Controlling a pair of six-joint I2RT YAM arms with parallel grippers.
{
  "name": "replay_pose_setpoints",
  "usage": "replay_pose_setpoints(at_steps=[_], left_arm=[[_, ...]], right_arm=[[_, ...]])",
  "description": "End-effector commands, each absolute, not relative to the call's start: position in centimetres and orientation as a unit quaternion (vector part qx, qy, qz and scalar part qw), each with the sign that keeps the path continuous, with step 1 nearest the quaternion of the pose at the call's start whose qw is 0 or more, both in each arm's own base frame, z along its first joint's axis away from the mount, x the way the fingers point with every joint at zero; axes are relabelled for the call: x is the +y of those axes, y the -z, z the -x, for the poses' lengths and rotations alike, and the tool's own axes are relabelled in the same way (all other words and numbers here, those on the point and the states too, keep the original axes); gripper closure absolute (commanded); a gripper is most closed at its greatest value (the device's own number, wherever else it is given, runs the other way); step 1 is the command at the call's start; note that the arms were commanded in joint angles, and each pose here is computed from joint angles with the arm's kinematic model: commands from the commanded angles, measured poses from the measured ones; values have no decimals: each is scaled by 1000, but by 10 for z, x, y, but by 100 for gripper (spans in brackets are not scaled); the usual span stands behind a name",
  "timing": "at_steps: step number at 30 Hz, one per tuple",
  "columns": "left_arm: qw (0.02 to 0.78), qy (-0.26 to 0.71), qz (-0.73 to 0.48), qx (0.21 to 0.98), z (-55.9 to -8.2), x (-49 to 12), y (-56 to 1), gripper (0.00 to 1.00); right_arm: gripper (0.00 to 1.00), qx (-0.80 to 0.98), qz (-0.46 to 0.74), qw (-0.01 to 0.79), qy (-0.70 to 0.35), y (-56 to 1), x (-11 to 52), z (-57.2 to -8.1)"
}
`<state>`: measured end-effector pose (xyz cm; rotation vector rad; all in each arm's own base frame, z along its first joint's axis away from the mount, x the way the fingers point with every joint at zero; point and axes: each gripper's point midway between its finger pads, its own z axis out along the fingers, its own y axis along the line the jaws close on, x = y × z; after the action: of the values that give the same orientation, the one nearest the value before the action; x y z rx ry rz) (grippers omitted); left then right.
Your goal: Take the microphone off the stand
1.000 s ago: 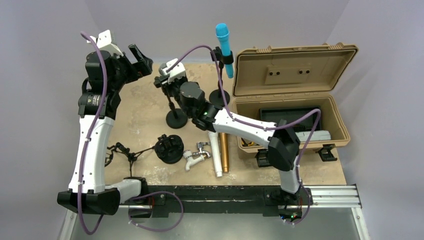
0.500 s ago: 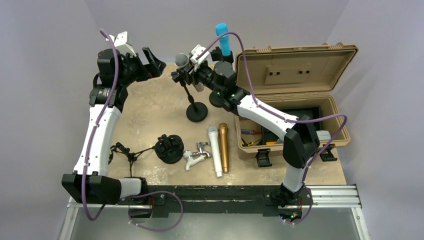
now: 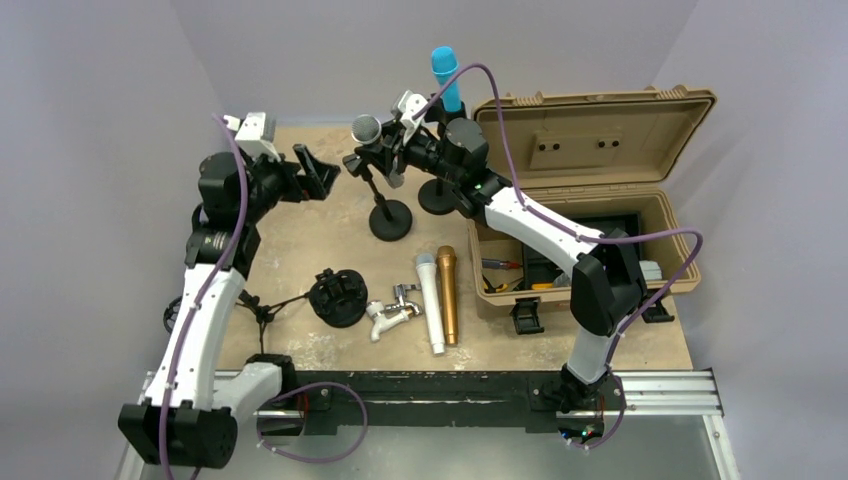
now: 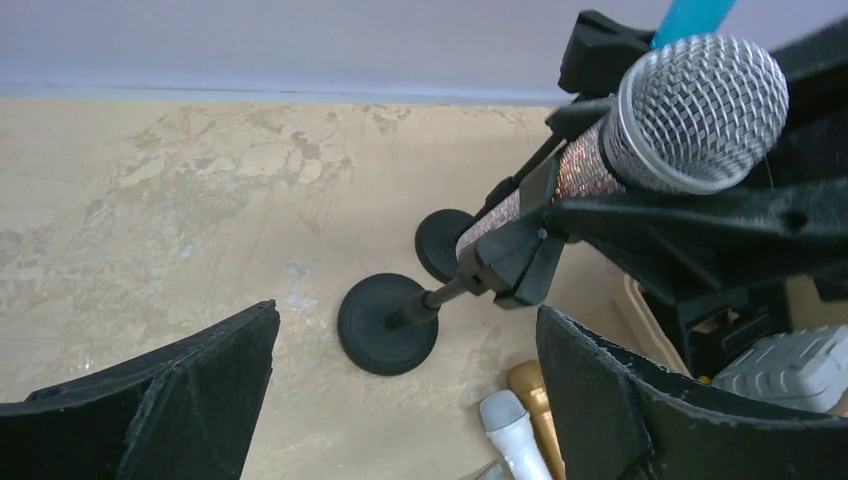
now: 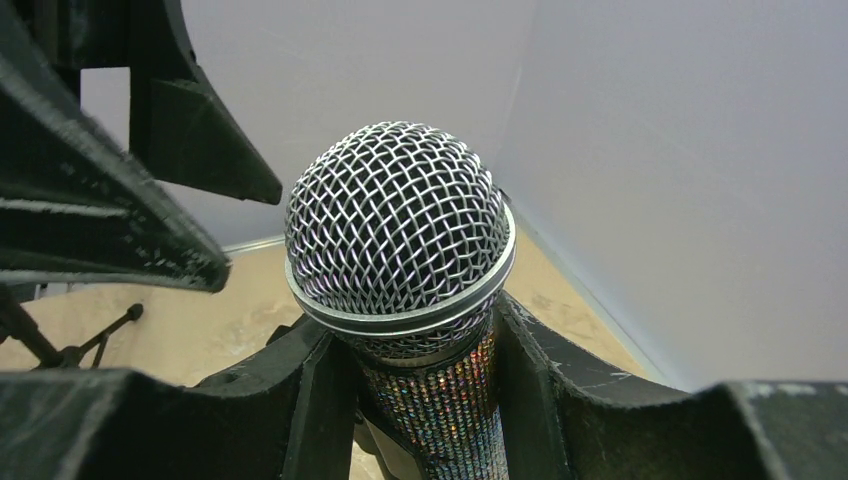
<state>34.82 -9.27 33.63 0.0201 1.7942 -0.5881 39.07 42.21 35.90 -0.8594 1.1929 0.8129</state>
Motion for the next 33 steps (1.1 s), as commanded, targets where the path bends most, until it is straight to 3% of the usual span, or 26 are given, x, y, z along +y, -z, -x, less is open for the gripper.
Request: replay_pose_setpoints(at_steps=[1, 3, 8, 14, 19, 33], left_arm=[[665, 218, -88, 709, -337, -94, -358, 4], [662, 232, -114, 704, -334, -104, -354, 4], [617, 287, -203, 704, -322, -133, -359, 20], [624, 294, -230, 687, -318, -138, -359, 20], [622, 287, -234, 690, -320, -137, -351, 25], [582, 310, -227, 716, -360, -145, -331, 23]], right_arm=[[85, 490, 395, 657, -415, -386, 432, -369], [85, 490, 393, 651, -425, -390, 433, -366], [85, 488, 391, 648, -434, -396, 433, -363], [85, 493, 390, 638, -444, -391, 437, -364], [79, 505, 378, 641, -436, -386, 437, -371], [75, 513, 376, 631, -443, -380, 443, -376]])
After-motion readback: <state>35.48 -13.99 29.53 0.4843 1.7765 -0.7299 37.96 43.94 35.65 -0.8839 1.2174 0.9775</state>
